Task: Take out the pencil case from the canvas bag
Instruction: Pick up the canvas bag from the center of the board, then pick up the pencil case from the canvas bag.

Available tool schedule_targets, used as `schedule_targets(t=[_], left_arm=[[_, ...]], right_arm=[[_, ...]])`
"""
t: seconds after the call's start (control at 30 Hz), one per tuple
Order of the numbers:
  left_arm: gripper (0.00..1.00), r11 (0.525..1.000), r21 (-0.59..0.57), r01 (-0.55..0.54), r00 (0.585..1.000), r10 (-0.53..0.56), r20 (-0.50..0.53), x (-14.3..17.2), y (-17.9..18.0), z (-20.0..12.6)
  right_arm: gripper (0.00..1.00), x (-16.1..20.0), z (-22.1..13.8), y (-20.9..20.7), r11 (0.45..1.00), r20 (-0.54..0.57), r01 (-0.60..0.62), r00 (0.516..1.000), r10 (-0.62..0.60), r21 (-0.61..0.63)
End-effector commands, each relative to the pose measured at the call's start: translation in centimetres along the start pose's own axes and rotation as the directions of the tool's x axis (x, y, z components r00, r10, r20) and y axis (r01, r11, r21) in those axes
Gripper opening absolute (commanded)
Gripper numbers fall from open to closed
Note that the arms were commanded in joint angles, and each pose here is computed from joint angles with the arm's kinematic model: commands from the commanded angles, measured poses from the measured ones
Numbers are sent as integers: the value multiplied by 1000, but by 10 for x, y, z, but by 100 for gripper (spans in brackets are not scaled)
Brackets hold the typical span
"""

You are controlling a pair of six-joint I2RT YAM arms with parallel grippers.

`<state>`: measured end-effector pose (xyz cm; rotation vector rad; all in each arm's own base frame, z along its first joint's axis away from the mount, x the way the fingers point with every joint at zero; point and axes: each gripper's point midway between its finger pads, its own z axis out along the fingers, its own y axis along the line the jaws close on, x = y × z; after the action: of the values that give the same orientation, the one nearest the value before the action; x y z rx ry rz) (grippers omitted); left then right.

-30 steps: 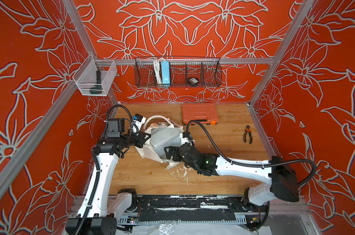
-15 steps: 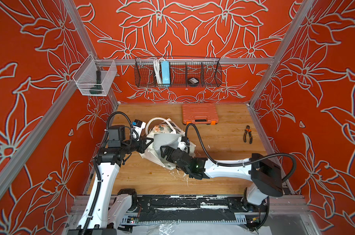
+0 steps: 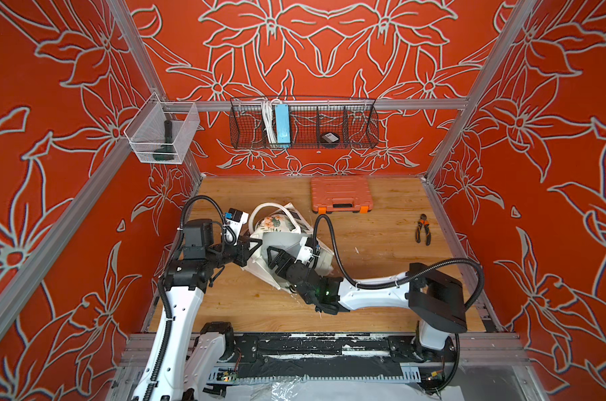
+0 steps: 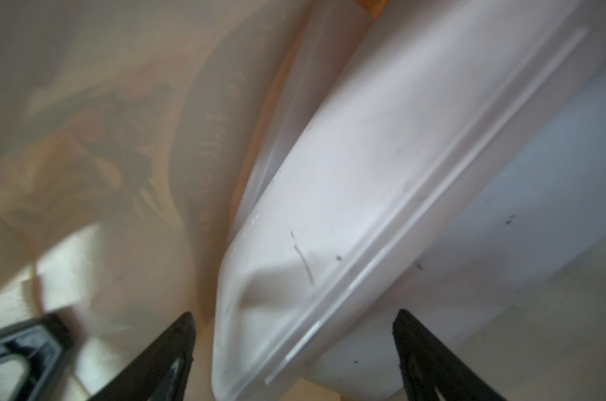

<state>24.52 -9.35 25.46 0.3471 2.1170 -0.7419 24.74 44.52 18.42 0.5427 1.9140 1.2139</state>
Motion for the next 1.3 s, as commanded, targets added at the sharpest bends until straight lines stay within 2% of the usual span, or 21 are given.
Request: schedule_targets(t=[0.0,0.2,0.33,0.53,0.67,0.8,1.03,1.27], left_arm=[[0,994,71,-78,994,72,87,-21,-20,-9],[0,993,76,-95,991,88,99,-20,-22,-9],[0,994,77,-82,993,76,87,-18,-19,-6],[0,995,86,-50,997,44,63,-15,-14,0],[0,996,87,-31,998,26,54,-14,-12,3],[0,998,64,-23,999,20,39,-11,-4,7],[0,998,59,-35,999,33,42,-12,-3,7],[0,995,92,-24,999,22,28,-10,-5,11]], right_arm=[[88,-14,-4,6,1000,86,-17,996,19,-24],[85,-37,-15,10,1000,149,22,989,-23,6],[85,-47,-13,3,1000,159,-15,987,13,9],[83,-47,12,-4,997,68,-81,994,82,-19],[80,-43,24,0,991,-11,-111,994,110,-80],[80,-32,17,-8,996,-94,-83,992,81,-20],[79,-8,6,-10,995,-236,-95,968,88,-18],[79,1,18,5,988,-241,-142,963,123,-65]])
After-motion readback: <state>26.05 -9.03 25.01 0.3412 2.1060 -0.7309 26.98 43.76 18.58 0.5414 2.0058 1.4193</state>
